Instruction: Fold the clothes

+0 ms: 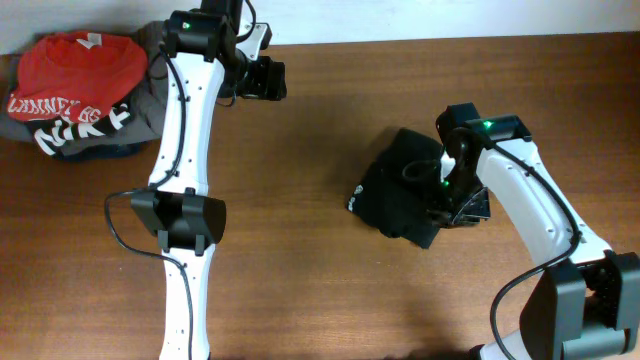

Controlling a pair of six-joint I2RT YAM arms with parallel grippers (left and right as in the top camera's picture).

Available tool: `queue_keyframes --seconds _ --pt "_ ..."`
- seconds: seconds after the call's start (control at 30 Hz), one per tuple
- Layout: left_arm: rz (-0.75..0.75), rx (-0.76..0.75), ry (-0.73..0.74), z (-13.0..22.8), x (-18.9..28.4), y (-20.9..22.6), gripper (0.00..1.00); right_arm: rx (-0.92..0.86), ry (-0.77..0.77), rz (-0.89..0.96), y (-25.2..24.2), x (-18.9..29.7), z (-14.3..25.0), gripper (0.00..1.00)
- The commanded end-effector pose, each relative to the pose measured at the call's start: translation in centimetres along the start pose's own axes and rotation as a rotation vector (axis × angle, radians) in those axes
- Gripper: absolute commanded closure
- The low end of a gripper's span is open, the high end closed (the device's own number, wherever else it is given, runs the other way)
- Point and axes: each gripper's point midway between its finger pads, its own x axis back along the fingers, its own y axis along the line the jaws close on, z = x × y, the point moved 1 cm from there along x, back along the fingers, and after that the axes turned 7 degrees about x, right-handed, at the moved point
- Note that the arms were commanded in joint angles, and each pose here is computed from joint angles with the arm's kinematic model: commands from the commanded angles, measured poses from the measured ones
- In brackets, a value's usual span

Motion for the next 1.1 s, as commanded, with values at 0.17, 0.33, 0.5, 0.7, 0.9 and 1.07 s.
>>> queue_keyframes --seconds 0.17,0.33,0.5,0.7,0.9,1.07 --pt "-0.007 -0.003 0.013 0.2 -0.4 0.0 0.14 -0.155 -0.081 0.171 -2.8 0.7 -1.4 0.24" --pt "-0.007 -0.004 0.012 0.2 -0.4 -0.1 0.14 -0.163 -0.198 0.139 -3.6 1.4 -4.4 0.23" --pt "-0.007 -0.004 0.012 0.2 -0.4 -0.1 0.14 -0.158 -0.255 -0.01 -2.3 1.7 -6.2 0.23" --pt "-0.007 -0.003 0.012 0.2 -0.4 -0.1 0.14 -0.135 -0.299 -0.17 0.2 1.7 -7.6 0.23" --pt "-0.007 -0.004 0.012 0.2 -0.4 -0.1 0.14 -0.189 -0.249 -0.181 0.2 -1.3 -7.7 0.24" --pt "-0.007 -0.004 0.012 0.2 -0.4 -0.1 0.14 -0.181 -0.31 -0.196 0.3 -2.1 -9.9 0.28"
